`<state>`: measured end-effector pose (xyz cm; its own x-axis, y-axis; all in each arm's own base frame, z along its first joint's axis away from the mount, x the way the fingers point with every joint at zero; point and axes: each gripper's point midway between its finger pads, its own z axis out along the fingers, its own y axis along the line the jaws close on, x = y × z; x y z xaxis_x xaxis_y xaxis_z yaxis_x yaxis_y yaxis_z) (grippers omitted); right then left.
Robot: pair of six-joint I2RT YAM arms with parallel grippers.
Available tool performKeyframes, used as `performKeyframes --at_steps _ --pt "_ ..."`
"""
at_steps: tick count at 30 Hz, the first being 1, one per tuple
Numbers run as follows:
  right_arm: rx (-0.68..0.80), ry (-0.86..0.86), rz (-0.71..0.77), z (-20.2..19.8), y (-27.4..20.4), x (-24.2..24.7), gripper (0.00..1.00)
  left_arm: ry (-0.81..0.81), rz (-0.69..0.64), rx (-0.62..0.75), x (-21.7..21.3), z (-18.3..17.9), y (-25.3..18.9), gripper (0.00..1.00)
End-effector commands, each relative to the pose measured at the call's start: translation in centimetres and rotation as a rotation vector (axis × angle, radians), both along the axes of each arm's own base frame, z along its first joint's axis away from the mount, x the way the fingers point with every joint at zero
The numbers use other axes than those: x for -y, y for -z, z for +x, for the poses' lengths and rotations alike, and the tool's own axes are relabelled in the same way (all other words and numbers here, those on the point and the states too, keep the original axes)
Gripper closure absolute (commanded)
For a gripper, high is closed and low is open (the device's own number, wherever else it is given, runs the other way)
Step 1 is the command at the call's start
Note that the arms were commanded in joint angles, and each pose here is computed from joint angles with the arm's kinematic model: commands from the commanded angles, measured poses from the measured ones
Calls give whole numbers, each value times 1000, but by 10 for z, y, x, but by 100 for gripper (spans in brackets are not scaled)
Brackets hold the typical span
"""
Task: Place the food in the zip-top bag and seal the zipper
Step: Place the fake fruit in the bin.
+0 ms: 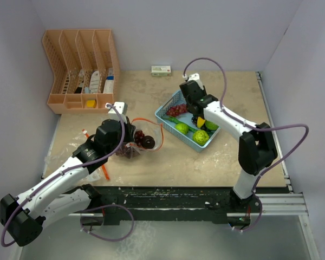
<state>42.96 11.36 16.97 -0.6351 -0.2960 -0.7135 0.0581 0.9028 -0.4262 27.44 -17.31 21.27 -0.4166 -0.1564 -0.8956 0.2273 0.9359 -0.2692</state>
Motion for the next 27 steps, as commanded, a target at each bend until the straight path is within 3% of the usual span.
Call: performKeyframes --at_steps 1,8,16,21,27 --pt "29 -64 -150 -4 -9 -19 79 -2 -37 49 2 4 -21 100" --pt "4 -319 -13 -4 3 -73 76 -10 -26 49 -1 4 -20 100" --pt "-56 -476 143 -20 11 -107 34 -9 -24 46 -1 4 -19 100" --pt "42 -478 241 -21 -18 -109 12 -11 -24 45 -2 3 -18 100" --pt "6 -339 427 4 -20 -93 14 -13 -30 48 -3 1 -19 100"
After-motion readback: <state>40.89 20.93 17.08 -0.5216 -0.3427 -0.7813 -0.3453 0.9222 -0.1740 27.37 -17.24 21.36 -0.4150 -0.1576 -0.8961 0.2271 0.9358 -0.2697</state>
